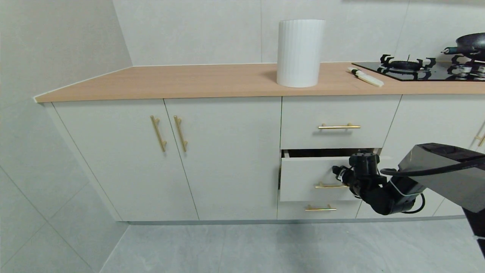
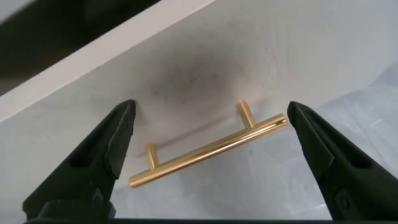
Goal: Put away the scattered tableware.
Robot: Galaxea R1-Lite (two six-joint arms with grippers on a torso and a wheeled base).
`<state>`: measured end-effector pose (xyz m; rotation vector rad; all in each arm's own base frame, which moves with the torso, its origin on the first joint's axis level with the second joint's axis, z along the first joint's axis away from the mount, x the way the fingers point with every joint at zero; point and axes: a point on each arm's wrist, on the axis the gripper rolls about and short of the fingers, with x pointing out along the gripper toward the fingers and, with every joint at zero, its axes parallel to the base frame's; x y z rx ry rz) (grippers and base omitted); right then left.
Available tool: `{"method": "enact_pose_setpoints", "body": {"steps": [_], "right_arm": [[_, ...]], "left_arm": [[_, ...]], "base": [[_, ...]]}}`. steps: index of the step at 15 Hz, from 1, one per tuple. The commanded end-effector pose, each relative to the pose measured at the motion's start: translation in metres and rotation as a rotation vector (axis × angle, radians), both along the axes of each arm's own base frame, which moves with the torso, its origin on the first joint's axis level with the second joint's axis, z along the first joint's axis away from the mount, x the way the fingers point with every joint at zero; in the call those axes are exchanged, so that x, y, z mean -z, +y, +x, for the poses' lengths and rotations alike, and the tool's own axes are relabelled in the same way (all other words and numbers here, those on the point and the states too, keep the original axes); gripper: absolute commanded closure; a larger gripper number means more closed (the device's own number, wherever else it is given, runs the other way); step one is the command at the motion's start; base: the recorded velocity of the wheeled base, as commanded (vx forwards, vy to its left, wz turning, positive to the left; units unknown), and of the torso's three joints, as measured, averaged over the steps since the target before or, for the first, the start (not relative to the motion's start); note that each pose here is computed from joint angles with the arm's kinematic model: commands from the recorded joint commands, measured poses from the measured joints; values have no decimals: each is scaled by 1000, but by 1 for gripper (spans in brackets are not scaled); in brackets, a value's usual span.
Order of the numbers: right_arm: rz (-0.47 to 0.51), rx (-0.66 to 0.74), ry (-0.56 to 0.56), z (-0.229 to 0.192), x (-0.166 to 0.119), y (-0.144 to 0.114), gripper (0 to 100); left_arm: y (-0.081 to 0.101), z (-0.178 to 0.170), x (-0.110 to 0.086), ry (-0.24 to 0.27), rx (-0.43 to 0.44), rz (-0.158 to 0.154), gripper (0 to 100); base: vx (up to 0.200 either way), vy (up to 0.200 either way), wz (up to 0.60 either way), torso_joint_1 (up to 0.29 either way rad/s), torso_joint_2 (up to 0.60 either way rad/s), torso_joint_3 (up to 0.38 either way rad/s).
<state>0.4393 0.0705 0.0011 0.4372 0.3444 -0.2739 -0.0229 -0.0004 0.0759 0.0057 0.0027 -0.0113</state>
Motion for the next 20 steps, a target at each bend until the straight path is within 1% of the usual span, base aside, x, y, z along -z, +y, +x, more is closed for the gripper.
{"method": "enact_pose_setpoints", "body": {"steps": [1, 10, 15, 20], "right_arm": [[6, 31, -26, 13, 7, -2, 0], [56, 67, -96, 30, -3, -10, 0], [62, 81, -116, 38, 1, -14, 0], [66, 91, -144, 45, -2, -18, 0]], "left_arm": [[0, 0, 0, 0, -1, 0, 0], [0, 0, 0, 0, -1, 0, 0], [0, 0, 0, 0, -1, 0, 0], [0, 0, 0, 0, -1, 0, 0]], "base": [[0, 0, 0, 0, 0, 0], [0, 0, 0, 0, 0, 0], [0, 0, 0, 0, 0, 0], [0, 0, 0, 0, 0, 0]]}}
